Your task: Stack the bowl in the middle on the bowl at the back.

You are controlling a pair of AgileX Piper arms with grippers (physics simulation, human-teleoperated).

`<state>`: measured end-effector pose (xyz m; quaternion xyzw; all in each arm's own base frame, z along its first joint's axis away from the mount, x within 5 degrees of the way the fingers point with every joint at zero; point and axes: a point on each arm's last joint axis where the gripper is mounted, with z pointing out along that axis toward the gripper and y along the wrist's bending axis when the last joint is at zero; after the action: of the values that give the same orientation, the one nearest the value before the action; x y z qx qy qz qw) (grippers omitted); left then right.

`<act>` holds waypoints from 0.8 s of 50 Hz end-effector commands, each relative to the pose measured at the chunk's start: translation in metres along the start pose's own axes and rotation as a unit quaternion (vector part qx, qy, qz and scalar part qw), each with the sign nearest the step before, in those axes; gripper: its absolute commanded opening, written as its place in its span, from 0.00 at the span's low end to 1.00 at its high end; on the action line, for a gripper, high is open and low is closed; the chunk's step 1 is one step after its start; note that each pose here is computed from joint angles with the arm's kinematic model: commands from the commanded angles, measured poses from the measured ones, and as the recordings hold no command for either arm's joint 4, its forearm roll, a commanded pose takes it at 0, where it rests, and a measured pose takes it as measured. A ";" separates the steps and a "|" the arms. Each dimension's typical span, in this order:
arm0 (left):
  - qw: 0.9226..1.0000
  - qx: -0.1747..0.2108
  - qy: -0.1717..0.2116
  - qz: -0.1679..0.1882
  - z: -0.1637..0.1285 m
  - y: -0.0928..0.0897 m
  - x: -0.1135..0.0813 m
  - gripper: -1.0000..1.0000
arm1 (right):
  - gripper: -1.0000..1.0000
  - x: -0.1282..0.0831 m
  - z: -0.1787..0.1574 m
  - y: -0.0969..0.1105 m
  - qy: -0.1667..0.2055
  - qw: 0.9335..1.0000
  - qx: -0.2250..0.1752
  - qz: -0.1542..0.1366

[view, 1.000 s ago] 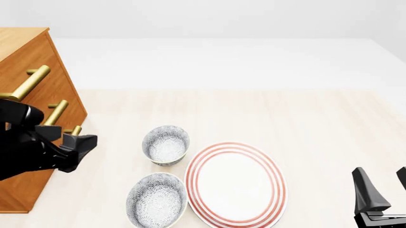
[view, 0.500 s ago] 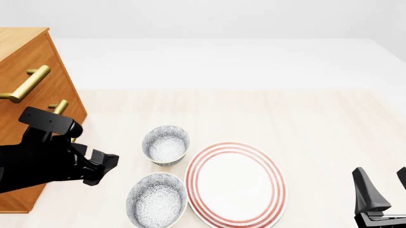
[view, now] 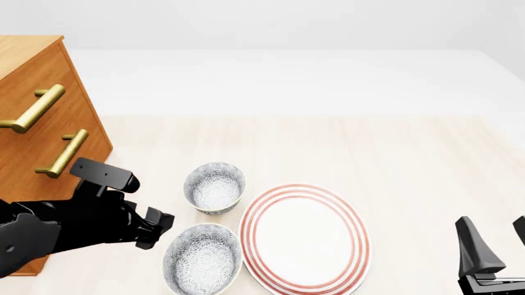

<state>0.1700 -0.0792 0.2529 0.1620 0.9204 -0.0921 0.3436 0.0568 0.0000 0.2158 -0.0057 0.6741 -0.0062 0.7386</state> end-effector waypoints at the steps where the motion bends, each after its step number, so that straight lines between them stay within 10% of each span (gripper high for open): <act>1: 1.000 0.004 0.008 -0.004 0.021 -0.002 0.006 1.00 | 1.00 0.000 0.000 0.000 0.000 1.000 0.000 0.000; 40: 0.999 0.013 0.050 -0.009 0.072 -0.008 0.051 1.00 | 1.00 0.000 0.000 0.000 0.000 1.000 0.000 0.000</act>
<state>0.1777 -0.0944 0.1809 0.1601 0.9331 -0.1008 0.3057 0.0568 0.0000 0.2159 -0.0060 0.6742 -0.0063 0.7385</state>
